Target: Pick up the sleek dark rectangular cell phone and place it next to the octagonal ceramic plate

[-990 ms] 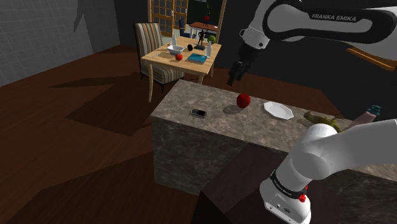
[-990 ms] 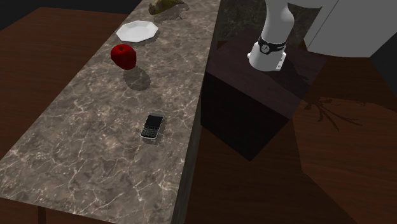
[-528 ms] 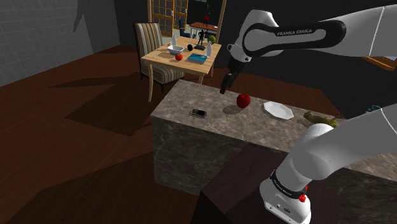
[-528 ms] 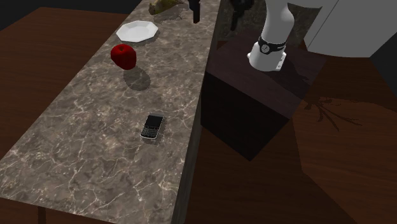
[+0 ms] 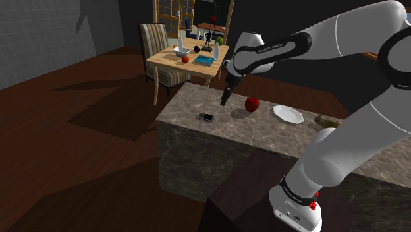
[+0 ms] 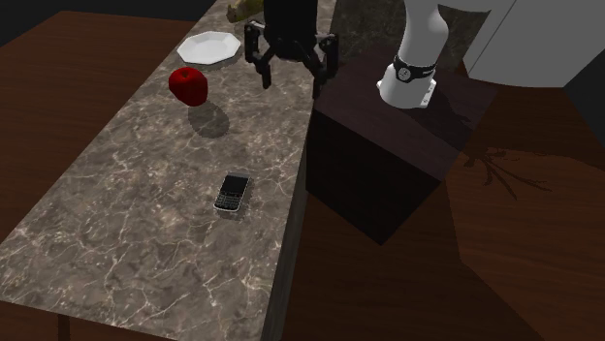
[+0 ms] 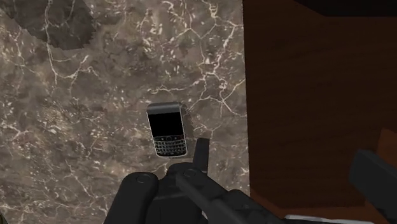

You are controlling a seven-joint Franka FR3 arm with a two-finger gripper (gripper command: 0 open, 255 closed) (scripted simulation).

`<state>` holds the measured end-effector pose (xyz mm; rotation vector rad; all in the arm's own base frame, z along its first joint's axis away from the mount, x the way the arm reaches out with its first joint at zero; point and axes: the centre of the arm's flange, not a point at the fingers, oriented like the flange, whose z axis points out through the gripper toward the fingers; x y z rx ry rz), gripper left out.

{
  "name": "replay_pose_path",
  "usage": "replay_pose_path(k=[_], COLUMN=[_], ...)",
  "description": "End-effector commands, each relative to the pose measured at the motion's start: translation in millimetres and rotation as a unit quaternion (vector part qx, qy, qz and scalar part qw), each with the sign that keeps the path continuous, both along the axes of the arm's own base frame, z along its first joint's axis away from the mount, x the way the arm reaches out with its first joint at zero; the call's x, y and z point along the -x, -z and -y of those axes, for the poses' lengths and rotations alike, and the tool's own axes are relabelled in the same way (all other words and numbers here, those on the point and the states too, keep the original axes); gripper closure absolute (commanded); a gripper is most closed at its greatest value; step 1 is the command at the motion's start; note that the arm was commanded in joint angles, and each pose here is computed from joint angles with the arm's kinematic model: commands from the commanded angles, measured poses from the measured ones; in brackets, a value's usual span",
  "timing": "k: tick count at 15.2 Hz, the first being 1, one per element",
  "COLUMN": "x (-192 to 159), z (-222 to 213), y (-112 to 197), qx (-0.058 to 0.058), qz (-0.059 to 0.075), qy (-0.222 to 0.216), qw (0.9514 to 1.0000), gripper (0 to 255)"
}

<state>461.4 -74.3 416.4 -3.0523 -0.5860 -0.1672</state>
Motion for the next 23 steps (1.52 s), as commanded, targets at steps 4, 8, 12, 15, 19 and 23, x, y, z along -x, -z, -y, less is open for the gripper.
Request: replay_pose_path(k=[4, 8, 12, 15, 19, 23], x=[-40.8, -71.9, -103.5, -127.3, -152.0, -153.2], z=[19.9, 32.1, 43.1, 50.6, 57.6, 58.2], y=[52.1, 93.1, 134.2, 165.0, 196.8, 217.8], qx=[0.014, 0.024, 0.034, 0.042, 0.050, 0.050], qz=[-0.005, -0.009, -0.013, -0.016, -0.019, -0.019], qy=[-0.040, -0.071, -0.103, -0.126, -0.150, -0.150], qw=[0.9991, 0.9971, 0.9940, 0.9910, 0.9872, 0.9872], gripper=[0, 0, 0, 0, 0, 0])
